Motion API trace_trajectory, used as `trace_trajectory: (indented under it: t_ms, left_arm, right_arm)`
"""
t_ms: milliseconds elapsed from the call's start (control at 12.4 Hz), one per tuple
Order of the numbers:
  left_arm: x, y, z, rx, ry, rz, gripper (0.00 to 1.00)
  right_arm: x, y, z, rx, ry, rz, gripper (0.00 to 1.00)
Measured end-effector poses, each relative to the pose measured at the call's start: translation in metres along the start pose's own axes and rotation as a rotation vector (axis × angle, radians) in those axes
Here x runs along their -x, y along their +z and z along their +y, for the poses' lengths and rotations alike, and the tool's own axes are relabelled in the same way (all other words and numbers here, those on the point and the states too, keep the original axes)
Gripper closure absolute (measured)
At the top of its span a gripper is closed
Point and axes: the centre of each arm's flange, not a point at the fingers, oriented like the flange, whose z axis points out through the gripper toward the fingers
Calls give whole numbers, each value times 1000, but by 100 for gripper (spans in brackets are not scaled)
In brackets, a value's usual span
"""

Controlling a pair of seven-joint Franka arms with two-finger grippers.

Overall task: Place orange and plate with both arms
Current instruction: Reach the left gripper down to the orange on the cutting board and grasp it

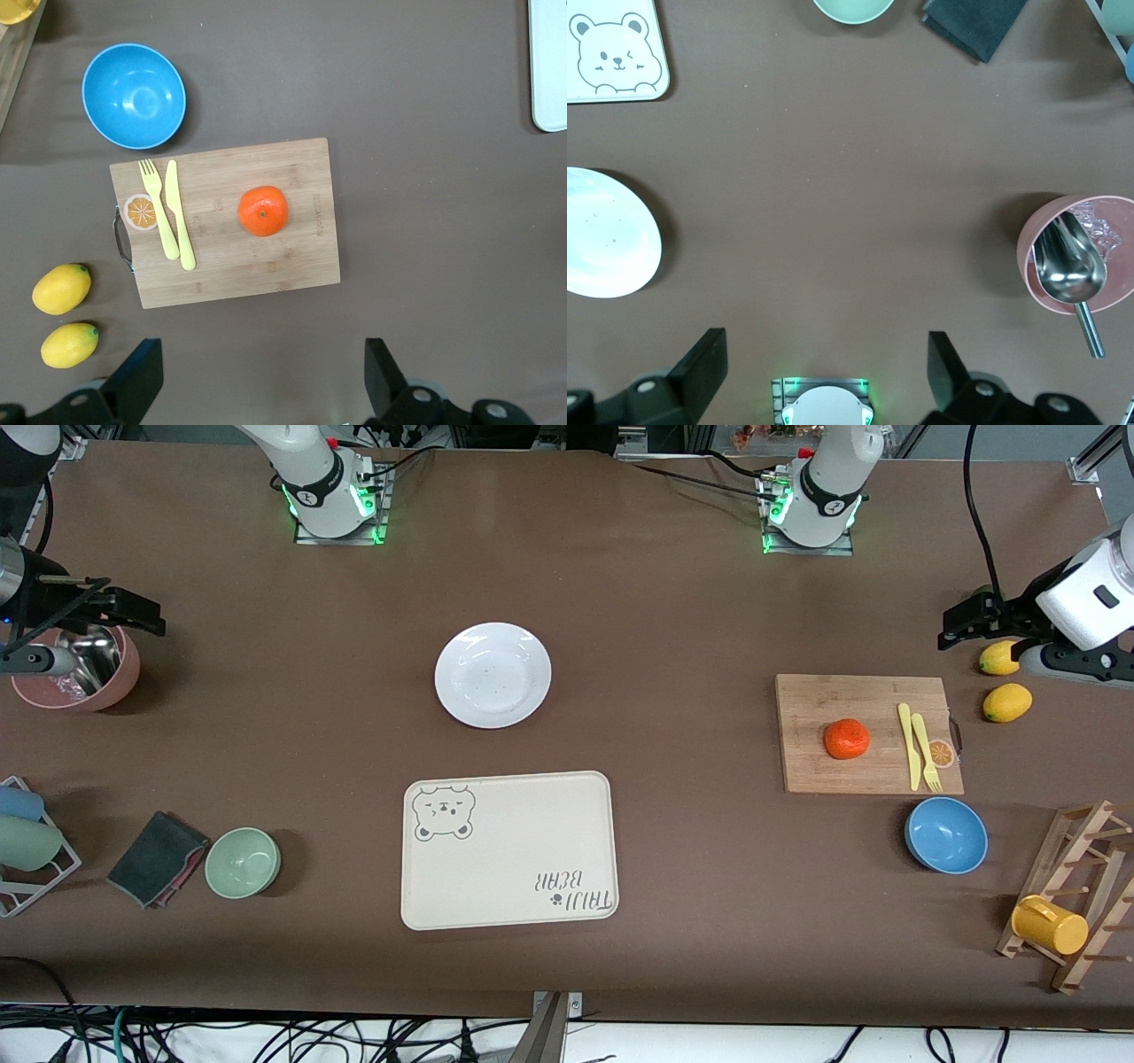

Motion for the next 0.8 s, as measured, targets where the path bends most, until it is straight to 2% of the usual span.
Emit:
trace_trajectory:
  t_ms: [161, 322, 563, 804]
  left_arm:
    - [-2, 3, 1, 0, 2, -6, 0]
    - [-13, 24, 2, 4, 5, -47, 0]
    - [-50, 102, -3, 12, 3, -151, 0]
    - [-77, 179, -11, 9, -5, -153, 0]
  right_arm:
    - [0, 0, 0, 0, 0, -1, 0]
    - [0, 0, 0, 0, 0, -2, 0]
    - [0, 1, 0, 0, 0, -4, 0]
    - [0, 1, 0, 0, 1, -5, 0]
